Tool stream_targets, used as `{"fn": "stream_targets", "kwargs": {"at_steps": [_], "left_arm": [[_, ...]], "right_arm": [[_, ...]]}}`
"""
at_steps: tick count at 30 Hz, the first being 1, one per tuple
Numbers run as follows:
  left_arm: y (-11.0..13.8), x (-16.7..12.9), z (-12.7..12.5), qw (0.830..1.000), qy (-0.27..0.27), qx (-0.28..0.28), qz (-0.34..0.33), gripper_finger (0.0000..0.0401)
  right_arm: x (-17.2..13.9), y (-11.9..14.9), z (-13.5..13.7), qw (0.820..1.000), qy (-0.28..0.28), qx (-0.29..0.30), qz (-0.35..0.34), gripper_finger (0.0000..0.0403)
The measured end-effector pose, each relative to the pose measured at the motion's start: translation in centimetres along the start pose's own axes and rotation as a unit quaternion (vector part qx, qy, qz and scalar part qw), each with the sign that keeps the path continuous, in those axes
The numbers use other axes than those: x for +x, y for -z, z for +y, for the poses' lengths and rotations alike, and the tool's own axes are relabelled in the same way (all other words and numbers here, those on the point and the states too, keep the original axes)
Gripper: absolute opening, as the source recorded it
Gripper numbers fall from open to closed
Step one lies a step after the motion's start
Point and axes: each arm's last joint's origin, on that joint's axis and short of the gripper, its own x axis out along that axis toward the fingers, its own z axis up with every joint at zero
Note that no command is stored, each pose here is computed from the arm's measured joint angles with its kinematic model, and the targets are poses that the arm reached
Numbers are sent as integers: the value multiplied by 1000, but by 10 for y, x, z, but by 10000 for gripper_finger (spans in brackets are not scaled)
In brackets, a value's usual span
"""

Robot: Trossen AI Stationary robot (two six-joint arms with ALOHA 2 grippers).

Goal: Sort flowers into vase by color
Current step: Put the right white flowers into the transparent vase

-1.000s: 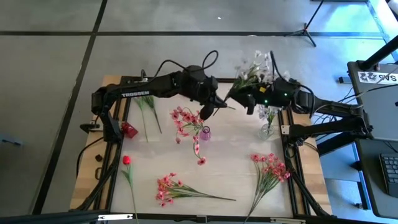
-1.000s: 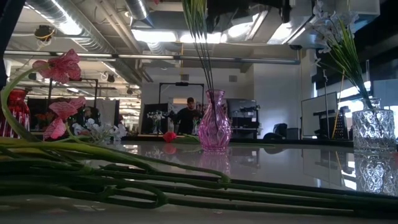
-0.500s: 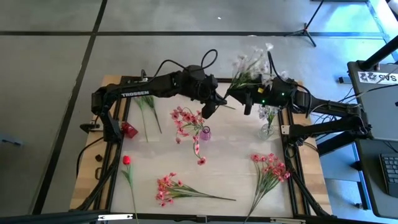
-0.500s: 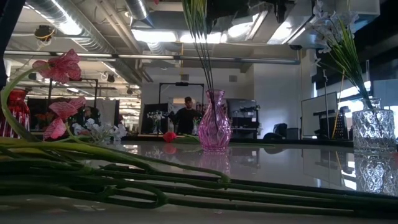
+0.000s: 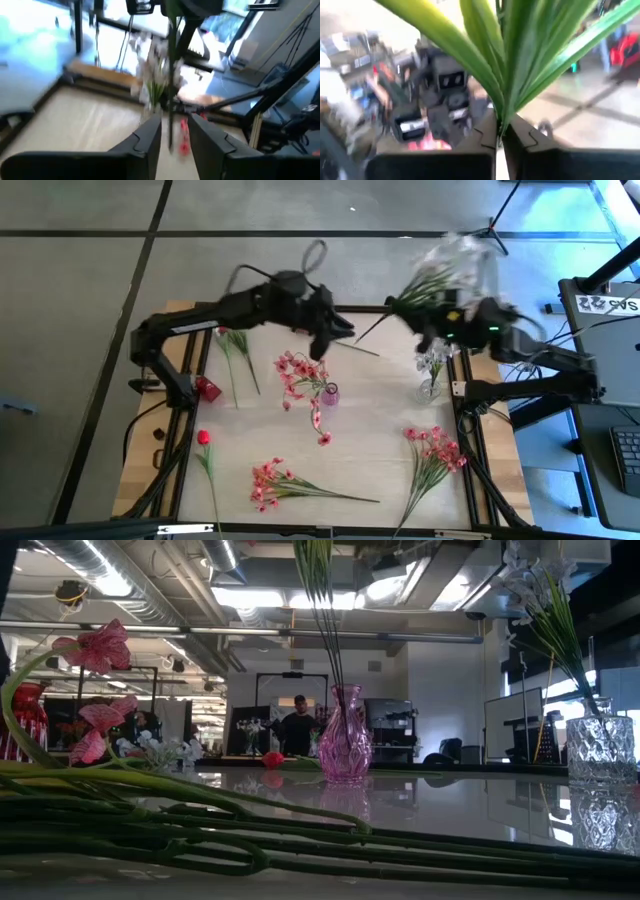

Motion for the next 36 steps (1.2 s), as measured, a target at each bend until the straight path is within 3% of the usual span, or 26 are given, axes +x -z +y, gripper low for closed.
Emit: {"fn": "stream_targets", "kwargs": {"at_steps": [4, 10, 15, 21, 26, 29, 33, 36], "left_arm": [[-13, -29, -12, 999, 6, 39, -25, 108], [-32, -78, -31, 995, 14, 57, -85, 110], [-44, -110, -42, 990, 20, 33, -137, 111], [-53, -127, -49, 982, 29, 39, -182, 108], [-56, -125, -49, 978, 23, 43, -203, 107], [-56, -125, -49, 978, 23, 42, -203, 106], [-56, -125, -51, 978, 25, 45, -202, 106], [-56, -125, -51, 978, 25, 44, -201, 106]], "right_arm": [[-30, -24, 3, 997, 11, 1, -74, 7], [-84, -38, -1, 993, 34, -19, -108, 5], [-138, -44, -4, 992, -16, -37, -121, 6], [-185, -37, -3, 979, -166, -79, -92, 4], [-199, -18, -7, 964, -249, -93, 14, 3], [-199, -5, -10, 955, -256, -135, 71, 2], [-198, 3, -18, 966, -180, -154, 100, 2], [-206, 7, -21, 963, -174, -174, 106, 2]]}}
